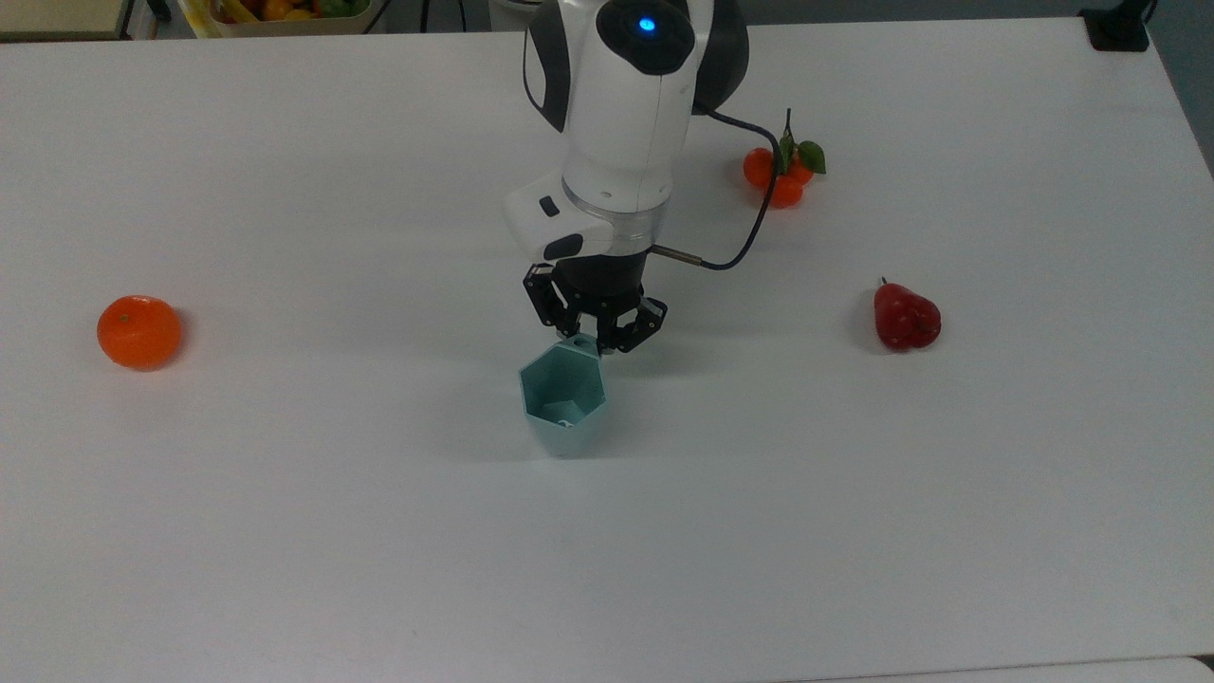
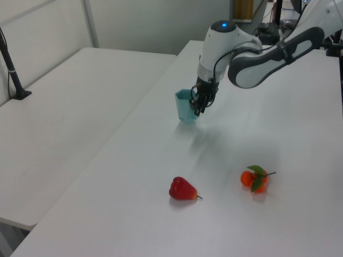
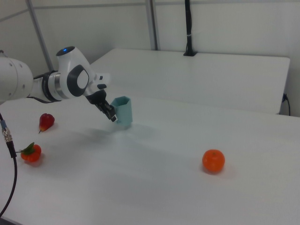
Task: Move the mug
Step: 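Lift the mug and carry it toward the tangerine's side of the table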
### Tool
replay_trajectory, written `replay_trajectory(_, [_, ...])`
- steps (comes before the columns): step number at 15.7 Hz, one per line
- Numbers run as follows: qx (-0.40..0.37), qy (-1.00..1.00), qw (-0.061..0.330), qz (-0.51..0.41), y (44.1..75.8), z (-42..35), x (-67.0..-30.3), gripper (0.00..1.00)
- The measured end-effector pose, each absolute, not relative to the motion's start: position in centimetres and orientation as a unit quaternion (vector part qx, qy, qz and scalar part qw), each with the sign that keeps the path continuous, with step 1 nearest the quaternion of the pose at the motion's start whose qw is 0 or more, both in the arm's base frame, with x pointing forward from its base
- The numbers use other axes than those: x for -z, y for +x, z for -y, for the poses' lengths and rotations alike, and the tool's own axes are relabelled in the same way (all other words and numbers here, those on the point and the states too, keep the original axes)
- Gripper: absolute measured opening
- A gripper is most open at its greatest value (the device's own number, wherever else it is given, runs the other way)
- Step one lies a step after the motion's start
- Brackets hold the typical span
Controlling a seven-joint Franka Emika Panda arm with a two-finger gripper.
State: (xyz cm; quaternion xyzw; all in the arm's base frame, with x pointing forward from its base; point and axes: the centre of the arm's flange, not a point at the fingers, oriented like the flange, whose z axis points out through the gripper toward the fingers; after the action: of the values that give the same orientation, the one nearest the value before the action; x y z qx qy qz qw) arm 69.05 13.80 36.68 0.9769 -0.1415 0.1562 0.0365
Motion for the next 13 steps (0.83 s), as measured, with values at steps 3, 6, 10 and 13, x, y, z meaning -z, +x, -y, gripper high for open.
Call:
replay_trajectory(3, [-0.137, 0.978, 0.057, 0.146, 68.1, -11.7, -39.8, 0.24])
replay_trajectory(6, [-0.104, 0.983, 0.077, 0.132, 65.1, -9.8, -42.6, 0.24])
replay_trajectory(10, [-0.07, 0.988, 0.089, 0.101, 58.7, -7.6, -43.4, 0.24])
replay_trajectory(13, [-0.039, 0.991, 0.095, 0.089, 53.5, -6.1, -41.8, 0.24])
